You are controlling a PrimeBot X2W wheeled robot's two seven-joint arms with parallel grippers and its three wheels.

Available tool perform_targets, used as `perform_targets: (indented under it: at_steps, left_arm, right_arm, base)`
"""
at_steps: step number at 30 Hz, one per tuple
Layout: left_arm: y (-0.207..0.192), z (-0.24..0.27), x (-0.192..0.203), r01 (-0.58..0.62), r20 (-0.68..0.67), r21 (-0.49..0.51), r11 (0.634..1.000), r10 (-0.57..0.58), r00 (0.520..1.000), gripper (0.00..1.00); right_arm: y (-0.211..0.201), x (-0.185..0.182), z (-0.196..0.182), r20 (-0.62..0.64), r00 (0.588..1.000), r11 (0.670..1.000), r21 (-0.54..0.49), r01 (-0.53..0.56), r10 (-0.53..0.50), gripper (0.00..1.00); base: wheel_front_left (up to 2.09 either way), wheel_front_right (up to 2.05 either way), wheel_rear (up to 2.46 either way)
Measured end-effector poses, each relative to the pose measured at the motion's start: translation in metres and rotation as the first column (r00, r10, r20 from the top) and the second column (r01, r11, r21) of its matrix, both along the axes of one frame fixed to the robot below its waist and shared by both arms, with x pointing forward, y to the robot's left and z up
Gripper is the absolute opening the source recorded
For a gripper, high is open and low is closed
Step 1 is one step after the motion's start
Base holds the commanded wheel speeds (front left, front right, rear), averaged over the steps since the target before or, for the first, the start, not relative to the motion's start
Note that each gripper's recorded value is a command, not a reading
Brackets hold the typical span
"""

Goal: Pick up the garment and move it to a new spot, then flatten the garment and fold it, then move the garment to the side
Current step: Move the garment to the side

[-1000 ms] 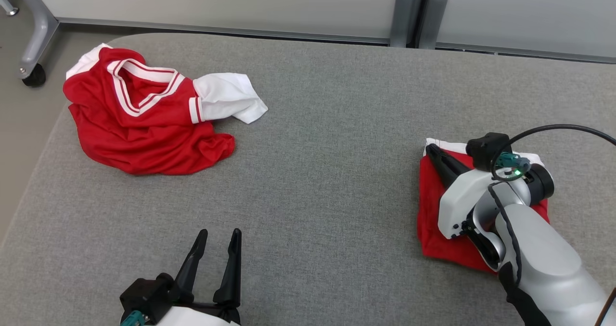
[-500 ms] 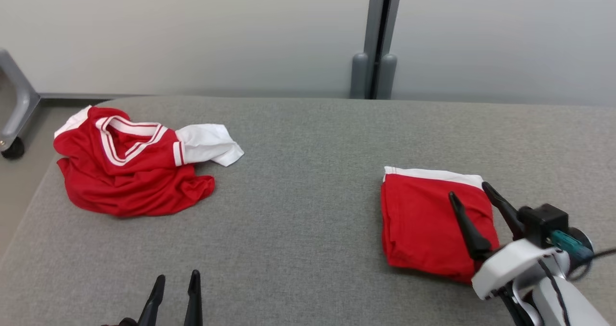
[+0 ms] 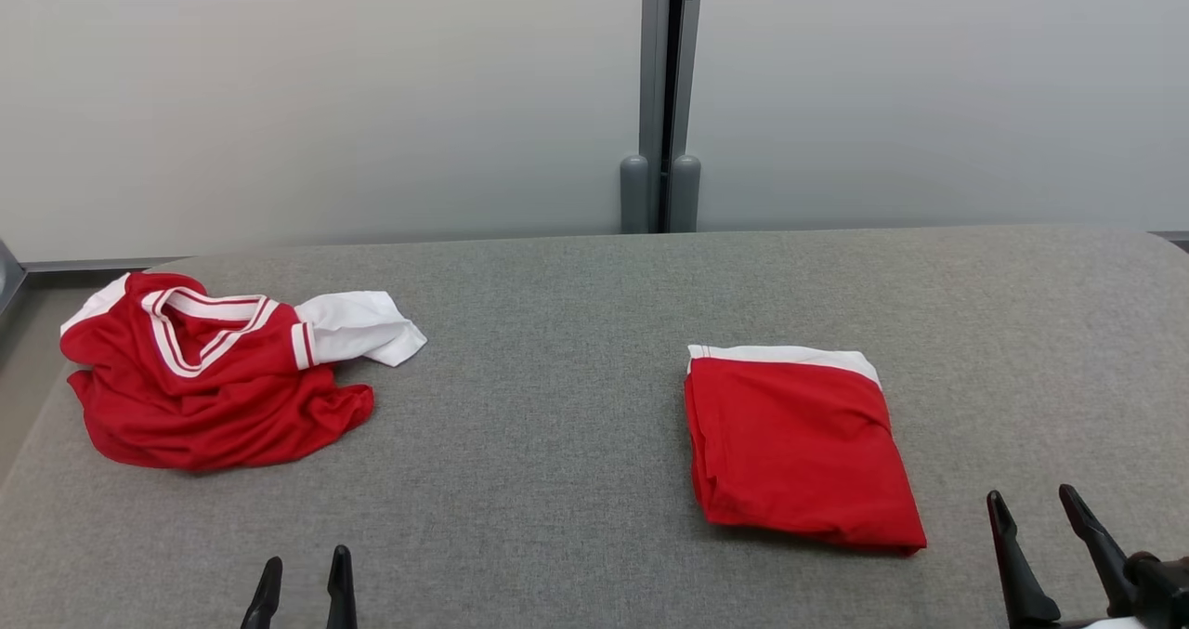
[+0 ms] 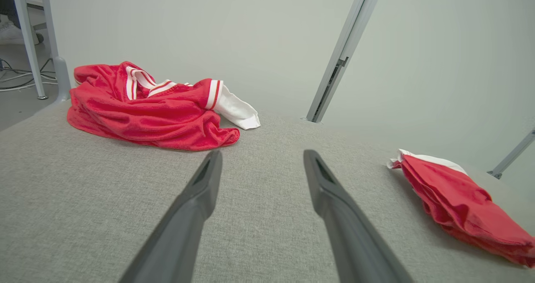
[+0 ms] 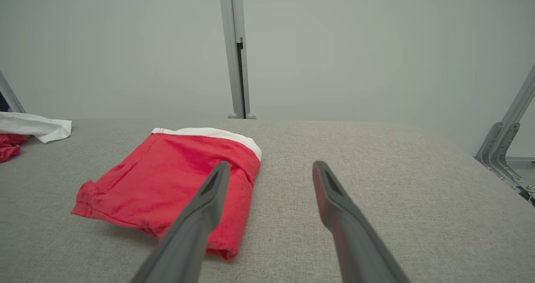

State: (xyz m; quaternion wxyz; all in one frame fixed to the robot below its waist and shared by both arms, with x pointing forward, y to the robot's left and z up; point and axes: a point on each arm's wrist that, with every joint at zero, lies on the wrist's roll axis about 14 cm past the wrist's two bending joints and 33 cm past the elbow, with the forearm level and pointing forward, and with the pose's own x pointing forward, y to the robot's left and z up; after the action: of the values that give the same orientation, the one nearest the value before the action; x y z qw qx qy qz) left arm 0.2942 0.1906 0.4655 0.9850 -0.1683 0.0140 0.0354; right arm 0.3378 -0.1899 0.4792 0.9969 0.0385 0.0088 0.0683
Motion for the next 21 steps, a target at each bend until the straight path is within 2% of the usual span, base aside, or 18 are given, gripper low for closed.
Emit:
perform_targets:
  at_steps: [9,13,17,21]
  left_arm:
    - [-0.006,-0.004,0.0,0.023,-0.011,-0.004,1.0,-0.023,1.0,1.0]
    - [-0.01,-0.006,0.004,0.04,-0.018,-0.001,0.999,-0.04,0.999,1.0]
    - [-0.014,-0.007,0.013,0.058,-0.023,-0.001,0.998,-0.058,0.998,1.0]
    - [-0.02,-0.006,0.03,0.08,-0.02,-0.002,0.997,-0.08,0.997,1.0]
  right_arm:
    - [0.009,-0.002,-0.006,-0.016,1.0,0.999,0.041,0.011,-0.011,1.0]
    - [0.014,0.007,-0.009,-0.033,0.999,0.994,0.108,0.01,-0.006,1.0]
    - [0.026,0.033,-0.019,-0.168,0.984,0.983,0.184,-0.026,0.057,1.0]
    - [0.031,0.063,-0.036,-0.333,0.936,0.969,0.246,-0.025,0.109,1.0]
  base:
    - [0.0,0.0,0.0]
    - [0.0,0.0,0.0]
    - [0.0,0.0,0.0]
    - [0.0,0.0,0.0]
